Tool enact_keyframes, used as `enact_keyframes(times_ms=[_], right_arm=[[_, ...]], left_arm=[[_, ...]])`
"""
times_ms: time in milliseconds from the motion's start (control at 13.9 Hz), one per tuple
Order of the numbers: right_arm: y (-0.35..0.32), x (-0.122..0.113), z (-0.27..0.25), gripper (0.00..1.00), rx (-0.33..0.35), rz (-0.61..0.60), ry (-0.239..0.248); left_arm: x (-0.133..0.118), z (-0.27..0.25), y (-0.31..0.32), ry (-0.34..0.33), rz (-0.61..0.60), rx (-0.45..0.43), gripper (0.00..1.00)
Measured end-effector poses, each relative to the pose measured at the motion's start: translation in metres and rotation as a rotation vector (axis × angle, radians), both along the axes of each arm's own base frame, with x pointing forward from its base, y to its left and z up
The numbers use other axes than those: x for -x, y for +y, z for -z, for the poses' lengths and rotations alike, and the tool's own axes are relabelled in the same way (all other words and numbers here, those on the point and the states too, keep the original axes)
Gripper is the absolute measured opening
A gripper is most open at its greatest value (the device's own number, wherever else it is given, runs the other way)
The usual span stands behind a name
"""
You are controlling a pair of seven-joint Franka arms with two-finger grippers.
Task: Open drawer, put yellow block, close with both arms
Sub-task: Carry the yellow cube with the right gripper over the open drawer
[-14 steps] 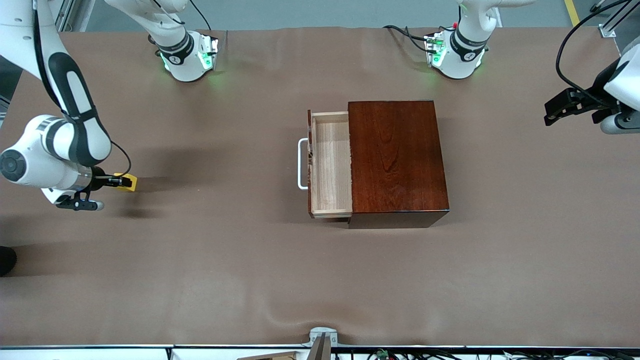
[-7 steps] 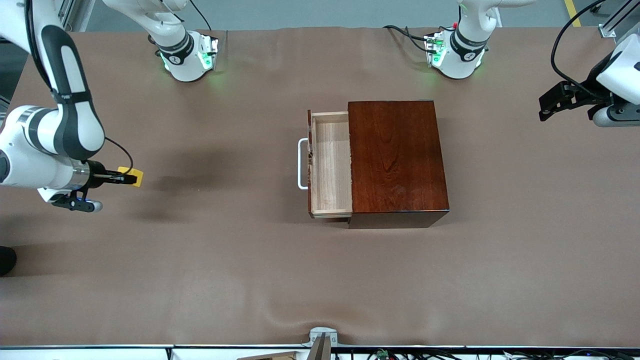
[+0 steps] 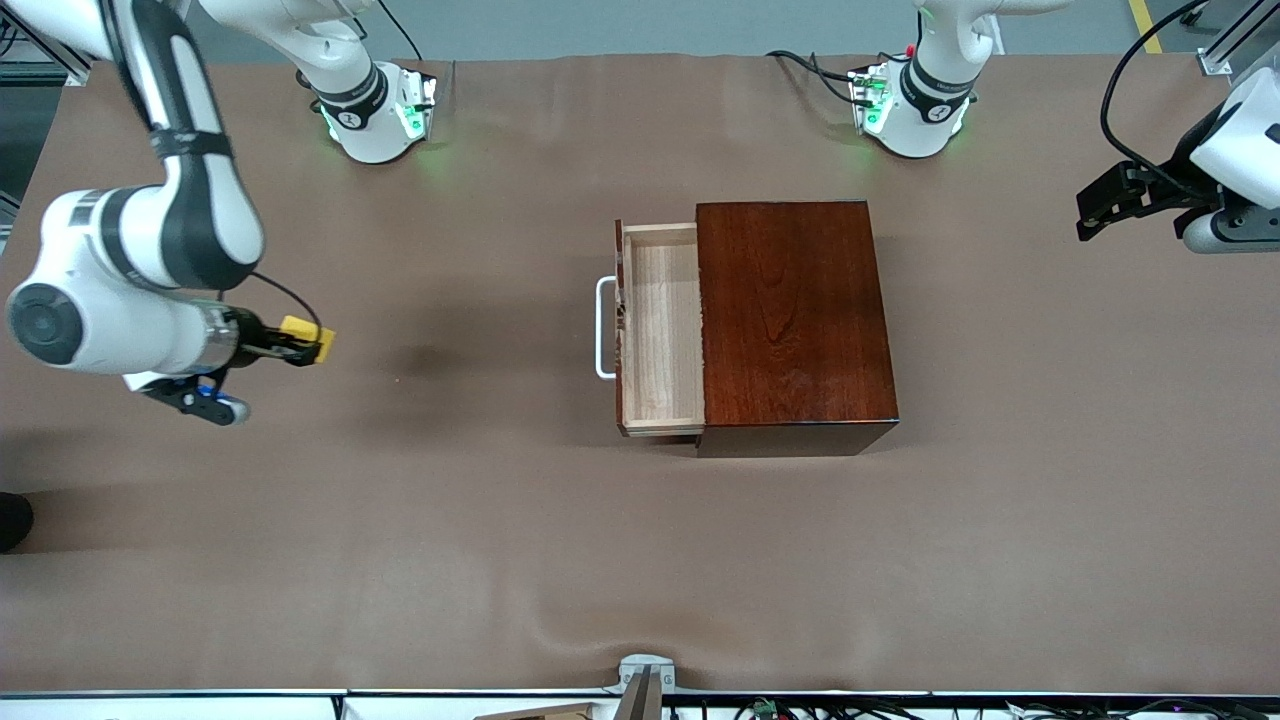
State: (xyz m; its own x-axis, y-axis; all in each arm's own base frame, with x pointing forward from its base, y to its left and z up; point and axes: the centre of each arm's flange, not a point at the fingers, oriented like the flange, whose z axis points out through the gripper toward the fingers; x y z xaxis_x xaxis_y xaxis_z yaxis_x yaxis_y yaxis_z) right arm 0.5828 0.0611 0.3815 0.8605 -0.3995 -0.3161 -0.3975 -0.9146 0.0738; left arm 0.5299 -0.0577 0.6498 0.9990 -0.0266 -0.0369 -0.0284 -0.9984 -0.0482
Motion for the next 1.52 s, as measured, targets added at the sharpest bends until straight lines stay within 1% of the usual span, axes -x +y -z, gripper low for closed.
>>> enact_keyframes(times_ms=[144, 361, 650, 866, 1083, 1516], right_arm=[[0.038, 0.003, -0.010, 0.56, 0.020, 0.069, 0.005], [0.099, 0.011, -0.028, 0.56, 0.032, 0.188, 0.012], [0.186, 0.032, -0.047, 0.56, 0.070, 0.329, 0.004], [0.236, 0.047, -0.064, 0.56, 0.053, 0.431, 0.007], [0.262, 0.053, -0.073, 0.56, 0.031, 0.534, 0.010], [0.350, 0.078, -0.062, 0.56, 0.058, 0.738, -0.024]], left_arm=[[0.000, -0.002, 0.000, -0.003, 0.001, 0.000, 1.00], [0.000, -0.002, -0.002, -0.003, 0.004, 0.000, 1.00], [0.002, -0.002, -0.012, -0.002, 0.021, 0.000, 1.00], [0.002, -0.002, -0.012, -0.002, 0.021, 0.000, 1.00], [0.002, -0.002, -0.012, -0.002, 0.021, 0.000, 1.00], [0.002, -0.002, -0.012, -0.002, 0.021, 0.000, 1.00]])
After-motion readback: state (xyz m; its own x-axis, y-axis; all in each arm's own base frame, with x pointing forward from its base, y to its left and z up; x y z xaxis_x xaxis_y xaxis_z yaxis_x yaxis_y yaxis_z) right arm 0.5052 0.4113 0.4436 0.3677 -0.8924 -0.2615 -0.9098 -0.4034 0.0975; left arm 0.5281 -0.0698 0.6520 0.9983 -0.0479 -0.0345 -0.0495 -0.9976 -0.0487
